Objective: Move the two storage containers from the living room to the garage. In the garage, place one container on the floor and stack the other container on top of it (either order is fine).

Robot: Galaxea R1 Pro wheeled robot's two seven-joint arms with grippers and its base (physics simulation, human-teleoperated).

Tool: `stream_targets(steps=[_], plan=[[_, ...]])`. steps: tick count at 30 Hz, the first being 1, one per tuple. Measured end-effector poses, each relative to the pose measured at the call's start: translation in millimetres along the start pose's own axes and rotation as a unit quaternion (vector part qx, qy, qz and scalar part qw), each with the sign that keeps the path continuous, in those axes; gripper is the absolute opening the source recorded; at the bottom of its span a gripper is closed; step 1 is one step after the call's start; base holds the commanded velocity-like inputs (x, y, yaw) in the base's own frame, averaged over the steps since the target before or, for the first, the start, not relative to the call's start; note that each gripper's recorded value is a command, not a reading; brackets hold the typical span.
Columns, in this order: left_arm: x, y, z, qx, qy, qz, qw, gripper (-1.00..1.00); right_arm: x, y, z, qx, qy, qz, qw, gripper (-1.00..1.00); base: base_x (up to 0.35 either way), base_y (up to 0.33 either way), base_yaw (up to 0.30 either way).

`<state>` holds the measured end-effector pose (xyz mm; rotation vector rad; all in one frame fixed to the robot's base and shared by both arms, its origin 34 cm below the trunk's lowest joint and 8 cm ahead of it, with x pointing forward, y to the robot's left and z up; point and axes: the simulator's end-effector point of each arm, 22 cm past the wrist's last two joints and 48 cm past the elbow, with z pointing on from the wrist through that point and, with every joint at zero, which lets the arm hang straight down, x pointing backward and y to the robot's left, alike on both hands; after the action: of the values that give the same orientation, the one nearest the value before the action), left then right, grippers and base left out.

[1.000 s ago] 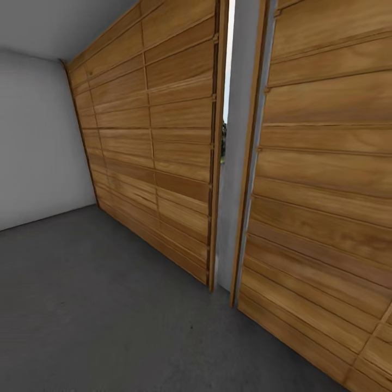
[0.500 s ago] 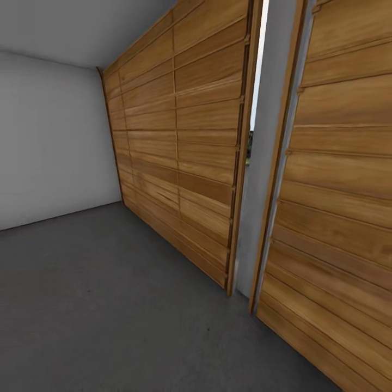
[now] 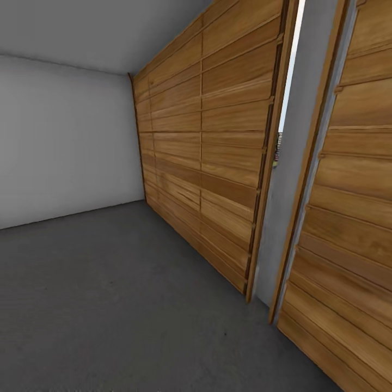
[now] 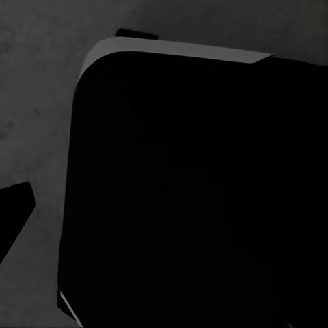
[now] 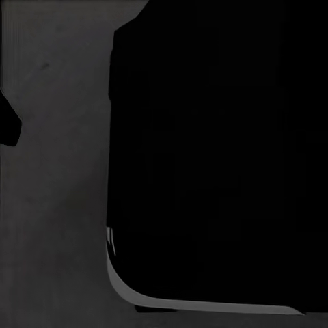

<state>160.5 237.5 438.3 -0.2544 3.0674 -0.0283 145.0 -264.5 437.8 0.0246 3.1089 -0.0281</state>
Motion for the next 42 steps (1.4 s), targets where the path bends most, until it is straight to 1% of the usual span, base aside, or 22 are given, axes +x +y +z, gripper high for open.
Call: stream_targets(steps=[18, 42], plan=[[-4.4, 0.9, 0.0, 0.0, -0.006, -0.004, 1.0, 1.0, -4.7, -2.6, 0.0, 0.002, -0.007, 0.0, 1.0, 1.0, 0.0, 0.0, 0.27], [-9.5, -1.6, 0.0, 0.002, -0.013, -0.004, 0.9999, 1.0, -9.8, -0.2, 0.0, 0.0, -0.013, 0.0, 0.9999, 1.0, 0.0, 0.0, 0.27]])
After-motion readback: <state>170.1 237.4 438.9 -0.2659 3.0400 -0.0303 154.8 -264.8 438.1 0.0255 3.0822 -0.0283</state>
